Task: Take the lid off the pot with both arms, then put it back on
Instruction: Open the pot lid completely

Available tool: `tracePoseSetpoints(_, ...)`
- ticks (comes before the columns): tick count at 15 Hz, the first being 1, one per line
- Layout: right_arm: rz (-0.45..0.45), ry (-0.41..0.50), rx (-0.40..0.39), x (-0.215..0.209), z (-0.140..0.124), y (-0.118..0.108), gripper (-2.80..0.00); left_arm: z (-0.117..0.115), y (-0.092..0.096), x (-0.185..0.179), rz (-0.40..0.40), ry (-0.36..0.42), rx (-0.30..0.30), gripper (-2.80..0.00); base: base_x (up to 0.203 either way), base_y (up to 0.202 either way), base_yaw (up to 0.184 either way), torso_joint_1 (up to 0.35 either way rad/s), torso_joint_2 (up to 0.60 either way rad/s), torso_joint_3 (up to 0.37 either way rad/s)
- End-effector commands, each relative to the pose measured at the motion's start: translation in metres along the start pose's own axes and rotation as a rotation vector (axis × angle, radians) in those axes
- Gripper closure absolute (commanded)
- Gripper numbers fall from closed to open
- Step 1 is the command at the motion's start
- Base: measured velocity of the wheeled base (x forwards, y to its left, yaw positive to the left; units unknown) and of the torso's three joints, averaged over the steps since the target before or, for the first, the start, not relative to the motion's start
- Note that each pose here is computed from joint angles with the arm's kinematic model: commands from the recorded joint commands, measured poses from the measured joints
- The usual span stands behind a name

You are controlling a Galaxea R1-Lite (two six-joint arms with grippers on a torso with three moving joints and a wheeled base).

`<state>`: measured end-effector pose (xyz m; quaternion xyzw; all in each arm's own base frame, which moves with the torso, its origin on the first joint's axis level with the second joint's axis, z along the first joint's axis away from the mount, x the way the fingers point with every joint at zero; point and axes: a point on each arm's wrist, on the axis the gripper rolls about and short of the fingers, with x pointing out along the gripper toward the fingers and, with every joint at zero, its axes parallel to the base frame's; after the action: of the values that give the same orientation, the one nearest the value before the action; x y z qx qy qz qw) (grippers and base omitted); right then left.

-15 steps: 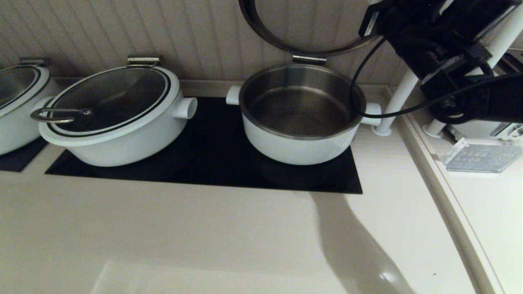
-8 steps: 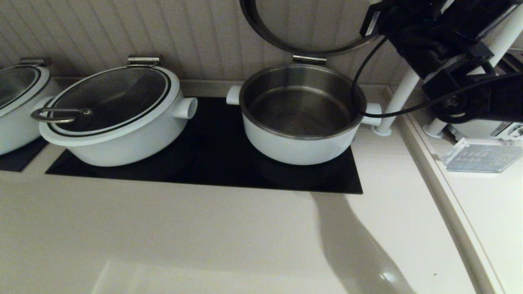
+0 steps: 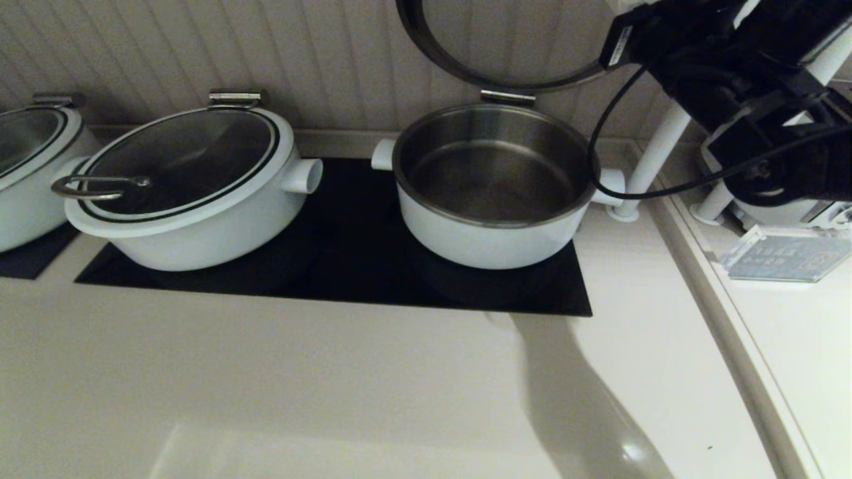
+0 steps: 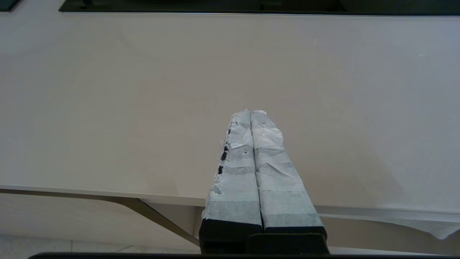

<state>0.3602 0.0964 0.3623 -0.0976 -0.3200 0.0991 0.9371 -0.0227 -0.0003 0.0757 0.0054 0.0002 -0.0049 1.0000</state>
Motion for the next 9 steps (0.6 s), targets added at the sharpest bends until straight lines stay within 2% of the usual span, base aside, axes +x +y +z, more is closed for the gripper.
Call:
tracePoseSetpoints(1, -0.007, 0.001, -0.008, -0.0065, 0.0061, -0.0059, 0.0, 0.0, 0.0, 0.0, 0.001, -0.001, 0.0, 0.0, 0.0, 0.0, 0.0, 0.0, 0.0, 0.0)
tracePoseSetpoints(9, 0.011, 0.023, -0.006, -0.0161, 0.0058, -0.0043, 0.0, 0.0, 0.0, 0.0, 0.001, -0.001, 0.0, 0.0, 0.0, 0.0, 0.0, 0.0, 0.0, 0.0)
